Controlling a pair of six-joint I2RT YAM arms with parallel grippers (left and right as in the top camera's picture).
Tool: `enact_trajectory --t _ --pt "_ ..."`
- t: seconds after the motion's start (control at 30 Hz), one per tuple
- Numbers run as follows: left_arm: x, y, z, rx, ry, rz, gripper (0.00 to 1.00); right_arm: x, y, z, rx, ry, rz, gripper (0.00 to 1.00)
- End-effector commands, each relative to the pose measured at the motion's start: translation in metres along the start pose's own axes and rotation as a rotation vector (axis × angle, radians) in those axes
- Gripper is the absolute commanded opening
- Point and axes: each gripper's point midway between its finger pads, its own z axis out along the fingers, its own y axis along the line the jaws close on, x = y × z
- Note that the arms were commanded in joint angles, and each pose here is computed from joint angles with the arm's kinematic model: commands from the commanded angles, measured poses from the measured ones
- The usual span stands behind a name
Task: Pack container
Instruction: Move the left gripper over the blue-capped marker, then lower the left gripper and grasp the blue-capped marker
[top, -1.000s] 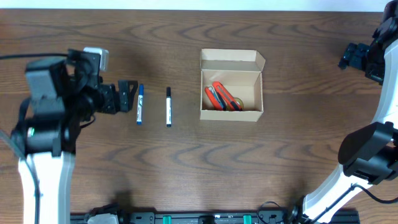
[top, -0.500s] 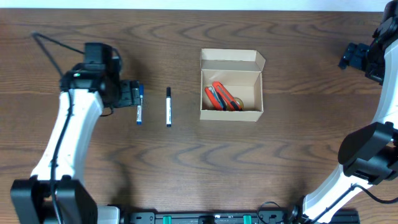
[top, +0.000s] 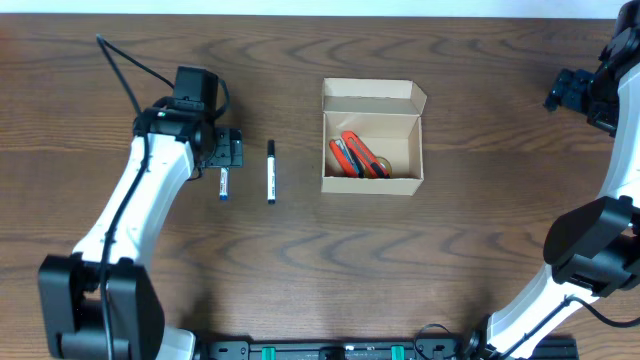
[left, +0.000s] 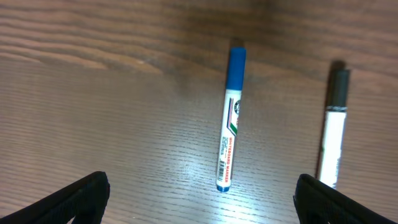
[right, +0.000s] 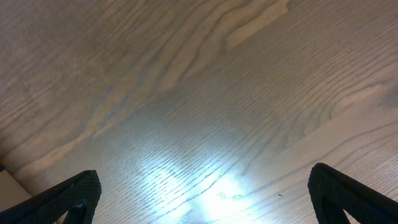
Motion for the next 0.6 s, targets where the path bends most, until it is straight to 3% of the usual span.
enact_trajectory --t 0.0,0.27,0.57 --pt "0.001 0.003 0.015 -0.032 0.033 -0.008 0.95 0.001 -0.001 -0.002 0.0 -0.003 0.015 0.99" --pt "0.006 -0.001 0.039 -0.029 0.081 0.0 0.95 0.001 -0.001 -0.002 0.0 -0.003 0.015 0.99" --pt "0.017 -0.031 0.056 0.128 0.149 0.048 0.95 0.001 -0.001 -0.002 0.0 -0.003 0.015 0.99"
